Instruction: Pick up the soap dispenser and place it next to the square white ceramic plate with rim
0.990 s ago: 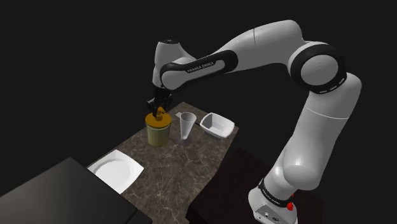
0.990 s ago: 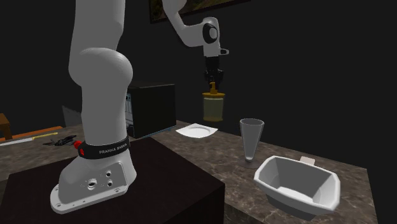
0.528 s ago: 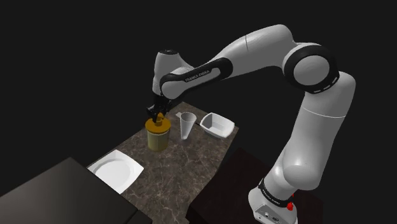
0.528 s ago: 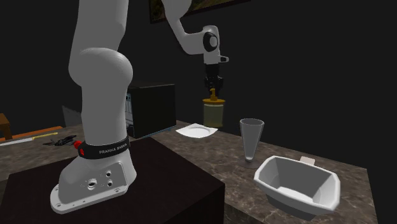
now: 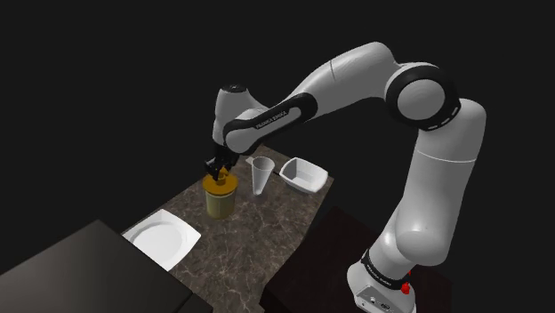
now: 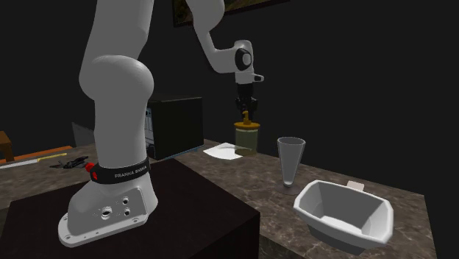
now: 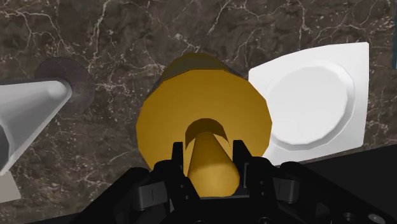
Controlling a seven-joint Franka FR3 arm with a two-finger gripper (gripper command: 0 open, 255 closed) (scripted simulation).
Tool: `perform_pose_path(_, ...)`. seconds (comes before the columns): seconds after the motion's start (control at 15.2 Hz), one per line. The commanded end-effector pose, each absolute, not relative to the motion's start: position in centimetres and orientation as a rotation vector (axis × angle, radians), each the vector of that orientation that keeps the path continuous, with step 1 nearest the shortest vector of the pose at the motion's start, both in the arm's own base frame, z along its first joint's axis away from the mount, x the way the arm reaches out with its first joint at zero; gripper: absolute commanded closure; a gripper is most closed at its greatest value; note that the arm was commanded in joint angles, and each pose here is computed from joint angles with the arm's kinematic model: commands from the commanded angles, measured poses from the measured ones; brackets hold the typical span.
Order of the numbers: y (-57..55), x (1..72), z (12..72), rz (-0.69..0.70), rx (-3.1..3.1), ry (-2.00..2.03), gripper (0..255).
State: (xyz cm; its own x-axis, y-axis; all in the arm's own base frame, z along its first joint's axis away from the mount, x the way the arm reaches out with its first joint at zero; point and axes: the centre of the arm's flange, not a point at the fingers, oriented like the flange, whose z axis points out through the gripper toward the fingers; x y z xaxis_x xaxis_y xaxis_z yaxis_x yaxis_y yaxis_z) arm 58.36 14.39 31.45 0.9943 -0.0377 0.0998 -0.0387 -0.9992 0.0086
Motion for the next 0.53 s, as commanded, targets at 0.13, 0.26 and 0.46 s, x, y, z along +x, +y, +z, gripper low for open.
perform_pose_path(0.13, 14.4, 58.5, 29.4, 0.158, 3.127, -0.060, 255)
perform_pose_path(0.26, 14.4, 58.5, 28.3, 0.158, 3.127, -0.060, 255)
perform_pose_path(0.46, 14.4, 58.5, 26.7, 0.158, 3.127, -0.060, 255)
